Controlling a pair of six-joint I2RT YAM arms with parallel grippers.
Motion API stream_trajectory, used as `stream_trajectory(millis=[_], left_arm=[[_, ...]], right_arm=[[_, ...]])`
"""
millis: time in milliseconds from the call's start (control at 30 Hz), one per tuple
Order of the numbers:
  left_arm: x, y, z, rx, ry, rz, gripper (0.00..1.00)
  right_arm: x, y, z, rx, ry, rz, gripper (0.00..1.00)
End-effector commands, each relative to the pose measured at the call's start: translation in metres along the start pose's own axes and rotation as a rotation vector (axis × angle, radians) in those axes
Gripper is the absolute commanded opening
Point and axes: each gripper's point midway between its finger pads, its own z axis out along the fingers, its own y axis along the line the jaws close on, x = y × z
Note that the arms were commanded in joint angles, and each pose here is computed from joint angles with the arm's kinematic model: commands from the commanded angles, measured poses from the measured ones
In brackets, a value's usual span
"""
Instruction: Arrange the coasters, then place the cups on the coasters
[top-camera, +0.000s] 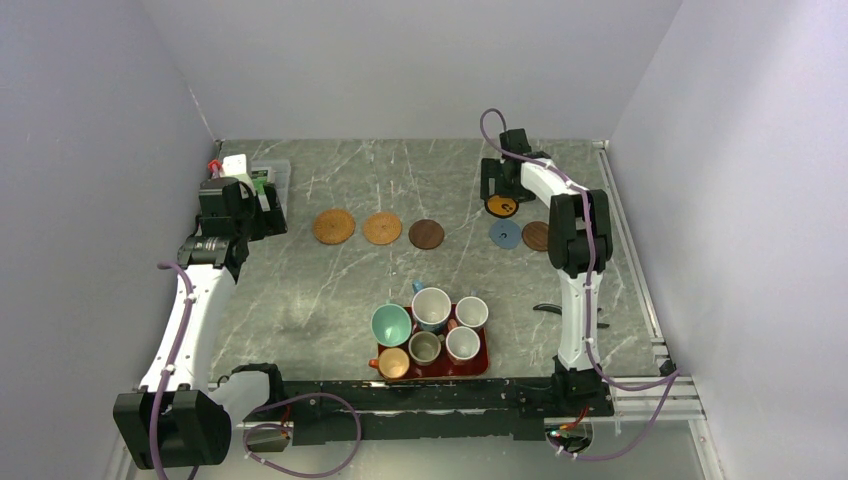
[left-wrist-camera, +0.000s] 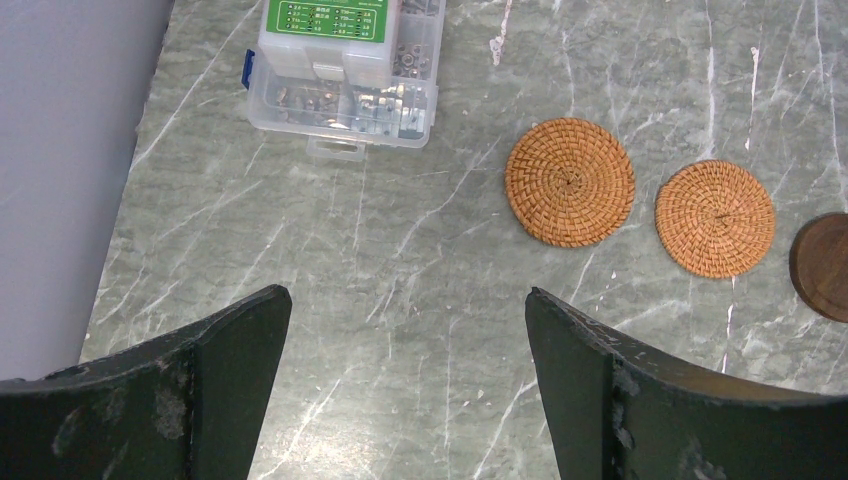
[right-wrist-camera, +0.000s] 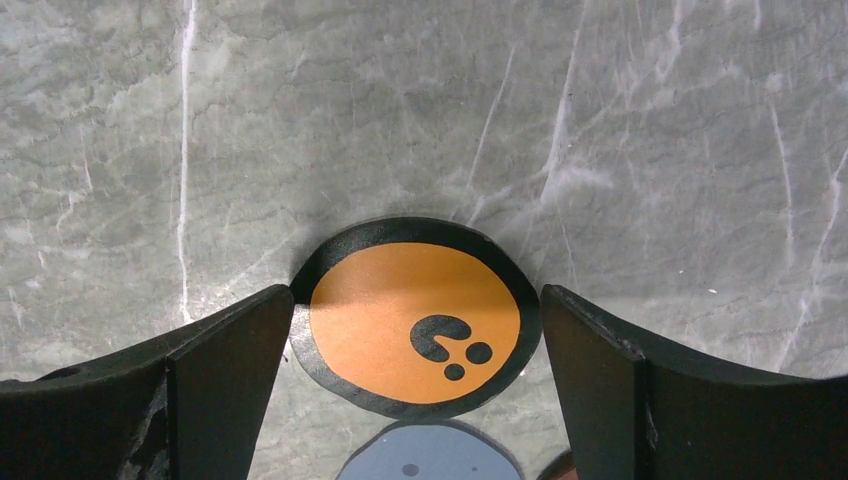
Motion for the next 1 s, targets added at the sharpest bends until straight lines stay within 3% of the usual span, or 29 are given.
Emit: stream_trajectory(millis=[0,467,967], left_arm=[[-0.015,0.000,-0.004,-0.004,-0.050,-0.017,0.94],[-0.011,0.001,0.002,-0.010,-0.037,-0.018,0.94],[-0.012,-0.003,0.002,0.015,-0.038,-0.033,0.94]], right_arm=[[0.005,0.001,0.004,-0.004,0.037,-0.016,1.00],[0.044,0.021,-0.004,-0.009,0.109,-0.046,0.99],[0.084,0.083,-0.035,-0.118,0.107,-0.110,0.96]])
